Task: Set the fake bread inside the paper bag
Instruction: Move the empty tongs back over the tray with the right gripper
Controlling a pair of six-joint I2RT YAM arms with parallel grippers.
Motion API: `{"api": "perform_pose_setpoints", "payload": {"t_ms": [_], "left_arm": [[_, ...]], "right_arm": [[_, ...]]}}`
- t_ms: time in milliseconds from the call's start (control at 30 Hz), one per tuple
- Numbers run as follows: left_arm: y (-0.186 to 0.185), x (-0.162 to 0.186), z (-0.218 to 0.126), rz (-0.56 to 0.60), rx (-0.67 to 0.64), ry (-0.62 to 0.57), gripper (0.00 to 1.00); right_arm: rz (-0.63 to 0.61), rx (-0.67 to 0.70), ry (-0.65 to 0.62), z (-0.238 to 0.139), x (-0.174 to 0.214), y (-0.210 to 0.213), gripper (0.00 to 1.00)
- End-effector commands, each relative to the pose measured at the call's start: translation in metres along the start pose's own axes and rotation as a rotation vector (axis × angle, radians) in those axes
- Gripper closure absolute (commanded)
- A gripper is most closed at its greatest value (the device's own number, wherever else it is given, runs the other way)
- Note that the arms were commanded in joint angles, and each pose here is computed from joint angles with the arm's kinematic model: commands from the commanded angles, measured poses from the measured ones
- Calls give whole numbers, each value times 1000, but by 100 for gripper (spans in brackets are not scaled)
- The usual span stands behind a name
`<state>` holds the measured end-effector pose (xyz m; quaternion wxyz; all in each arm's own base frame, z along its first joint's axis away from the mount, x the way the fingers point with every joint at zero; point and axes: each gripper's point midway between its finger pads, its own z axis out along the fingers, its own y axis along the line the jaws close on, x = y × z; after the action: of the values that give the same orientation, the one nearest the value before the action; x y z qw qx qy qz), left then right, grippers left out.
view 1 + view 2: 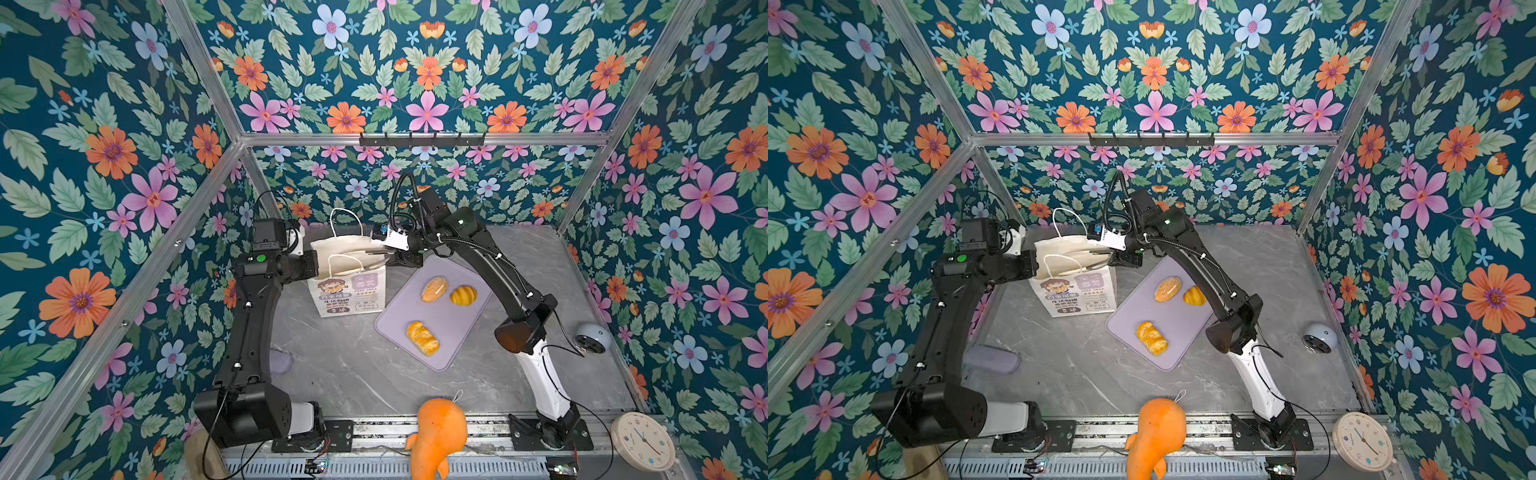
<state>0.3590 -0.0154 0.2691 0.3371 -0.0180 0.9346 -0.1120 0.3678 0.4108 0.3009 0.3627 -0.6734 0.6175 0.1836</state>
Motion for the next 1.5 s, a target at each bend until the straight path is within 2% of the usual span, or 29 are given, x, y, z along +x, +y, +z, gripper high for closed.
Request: {"api": "perform_pose_setpoints", "payload": {"t_ms": [0,200,467,700,833,1033,1300,1467], "left_arm": [[-1,-4,-2,6,0,-20,95],[1,-2,-3,1,-10,-24,95],[1,3,0,-9,-7,-16,95],[0,5,-2,-9,-1,-19,94],[2,-1,-4,1,-15,-51,94],[1,-3,-9,3,-15,-67,93],[-1,-4,-6,4,-3,-62,92],[-2,-4,-9,4,0,-70,92]], "right_arm": [[5,-21,-53,-14,-14,7,57],[13,-4,-99,-37,-29,8,59],[71,-3,-225,-103,-56,16,60],[173,63,-211,-147,-48,22,62],[281,144,-172,-166,-28,23,63],[463,193,-120,-181,7,52,62],[746,252,-23,-163,69,87,61],[818,291,161,-137,109,124,62]]}}
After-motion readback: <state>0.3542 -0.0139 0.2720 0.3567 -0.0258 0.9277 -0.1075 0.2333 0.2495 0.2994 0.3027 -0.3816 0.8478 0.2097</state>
